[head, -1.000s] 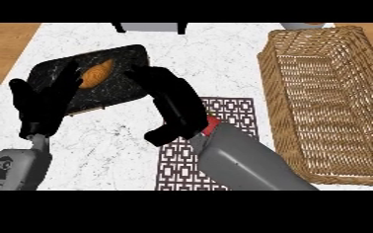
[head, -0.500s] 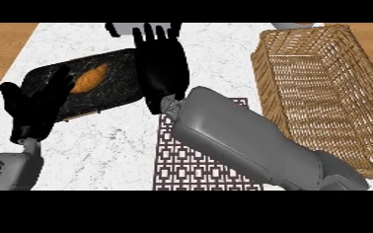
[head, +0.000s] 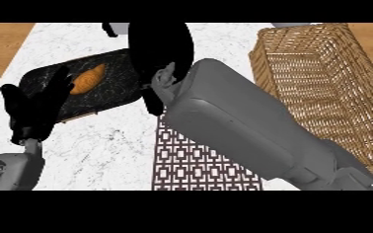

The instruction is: Pick the bell pepper from the placemat and place it in the basket

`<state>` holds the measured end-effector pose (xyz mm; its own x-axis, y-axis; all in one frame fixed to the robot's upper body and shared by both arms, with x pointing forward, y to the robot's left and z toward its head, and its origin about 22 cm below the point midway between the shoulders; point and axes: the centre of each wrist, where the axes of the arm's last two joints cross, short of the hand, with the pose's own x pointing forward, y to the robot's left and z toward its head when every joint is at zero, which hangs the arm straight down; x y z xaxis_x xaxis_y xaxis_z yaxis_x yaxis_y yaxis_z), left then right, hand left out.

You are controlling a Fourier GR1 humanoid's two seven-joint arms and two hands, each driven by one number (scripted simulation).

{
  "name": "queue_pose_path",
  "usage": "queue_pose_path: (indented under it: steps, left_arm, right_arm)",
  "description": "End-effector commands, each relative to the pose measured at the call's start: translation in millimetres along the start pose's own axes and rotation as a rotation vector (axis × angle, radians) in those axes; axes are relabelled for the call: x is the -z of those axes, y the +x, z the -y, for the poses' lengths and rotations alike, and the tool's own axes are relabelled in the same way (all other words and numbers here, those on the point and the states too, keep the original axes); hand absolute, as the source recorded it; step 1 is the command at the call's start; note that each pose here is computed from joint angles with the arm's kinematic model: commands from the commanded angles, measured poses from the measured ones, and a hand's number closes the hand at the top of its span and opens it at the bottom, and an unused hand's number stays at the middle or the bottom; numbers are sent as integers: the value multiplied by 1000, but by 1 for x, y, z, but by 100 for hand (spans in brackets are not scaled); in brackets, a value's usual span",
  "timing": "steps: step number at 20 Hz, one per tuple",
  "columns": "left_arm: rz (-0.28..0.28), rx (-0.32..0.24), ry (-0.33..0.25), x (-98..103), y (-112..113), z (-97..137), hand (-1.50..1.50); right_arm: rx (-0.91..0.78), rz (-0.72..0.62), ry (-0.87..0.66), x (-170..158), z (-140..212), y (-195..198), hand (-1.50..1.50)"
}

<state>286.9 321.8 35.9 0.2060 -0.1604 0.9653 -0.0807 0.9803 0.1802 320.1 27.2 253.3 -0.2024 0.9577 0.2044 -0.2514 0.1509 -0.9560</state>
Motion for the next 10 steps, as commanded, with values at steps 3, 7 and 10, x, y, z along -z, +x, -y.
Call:
queue_pose_path:
  steps: [3,7,10]
  left_arm:
    - [6,0,6,-1,-8,-2,0]
    - [-5,-12,-17,-11,0,-2,0]
    - [17,-6,0,0,1,-10,0]
  right_arm:
    - [12,-49,115,-37,17,-14,-150]
    - [88,-51,68,-56,6,-41,-150]
    - [137,-7,-11,-78,-11,-64,-150]
